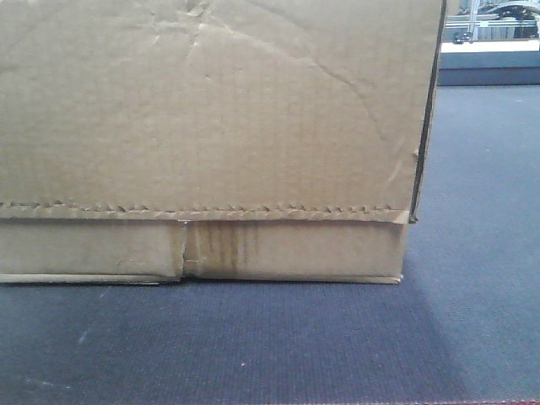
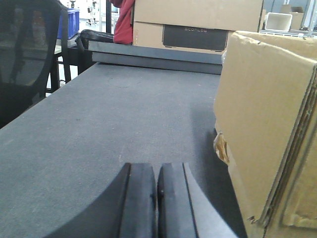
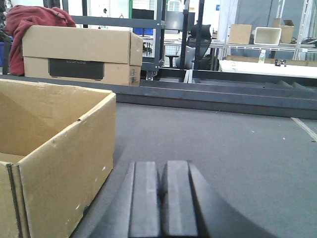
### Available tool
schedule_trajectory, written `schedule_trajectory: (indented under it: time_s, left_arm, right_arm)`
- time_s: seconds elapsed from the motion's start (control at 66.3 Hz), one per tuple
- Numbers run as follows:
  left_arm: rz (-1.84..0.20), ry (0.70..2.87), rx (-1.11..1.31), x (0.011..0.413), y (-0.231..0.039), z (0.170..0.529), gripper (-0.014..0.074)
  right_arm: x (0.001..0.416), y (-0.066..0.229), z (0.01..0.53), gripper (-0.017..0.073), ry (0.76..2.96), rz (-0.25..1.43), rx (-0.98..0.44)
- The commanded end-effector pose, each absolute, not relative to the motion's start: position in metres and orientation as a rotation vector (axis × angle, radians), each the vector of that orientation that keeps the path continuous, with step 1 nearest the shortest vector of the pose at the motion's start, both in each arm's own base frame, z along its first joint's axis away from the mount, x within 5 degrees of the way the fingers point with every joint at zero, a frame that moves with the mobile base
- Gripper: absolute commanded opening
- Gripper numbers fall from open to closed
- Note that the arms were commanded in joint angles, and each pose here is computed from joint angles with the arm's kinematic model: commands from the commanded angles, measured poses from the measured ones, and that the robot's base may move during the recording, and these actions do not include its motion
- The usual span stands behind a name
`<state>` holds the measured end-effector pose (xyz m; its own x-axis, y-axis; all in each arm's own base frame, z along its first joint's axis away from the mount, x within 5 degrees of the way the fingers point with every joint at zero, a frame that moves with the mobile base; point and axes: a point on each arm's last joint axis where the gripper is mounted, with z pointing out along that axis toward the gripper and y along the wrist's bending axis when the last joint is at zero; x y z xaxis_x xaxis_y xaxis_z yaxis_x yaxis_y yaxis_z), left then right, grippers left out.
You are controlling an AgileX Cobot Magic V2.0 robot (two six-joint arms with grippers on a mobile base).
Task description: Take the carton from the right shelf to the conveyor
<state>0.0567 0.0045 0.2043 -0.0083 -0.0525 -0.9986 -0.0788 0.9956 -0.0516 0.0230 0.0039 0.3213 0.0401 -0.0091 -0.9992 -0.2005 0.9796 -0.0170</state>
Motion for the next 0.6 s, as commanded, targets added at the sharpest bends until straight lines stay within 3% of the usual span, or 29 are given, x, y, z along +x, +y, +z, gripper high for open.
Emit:
schedule_trajectory:
  time_s: [0.0,0.588]
  left_arm:
    - [0.018,1.541,-0.108,0.0563,0.0045,0.2077,0.0015]
    - [0.018,1.538,-0.107,0.0563,0.0045,0.2079,0.0015]
  right_arm:
    - [0.0228,0.0034,0.3228,-0.0068,1.499,0.128,-0.174]
    - [0.0228,0.0034,0.3228,-0.0068,1.499,0.128,-0.174]
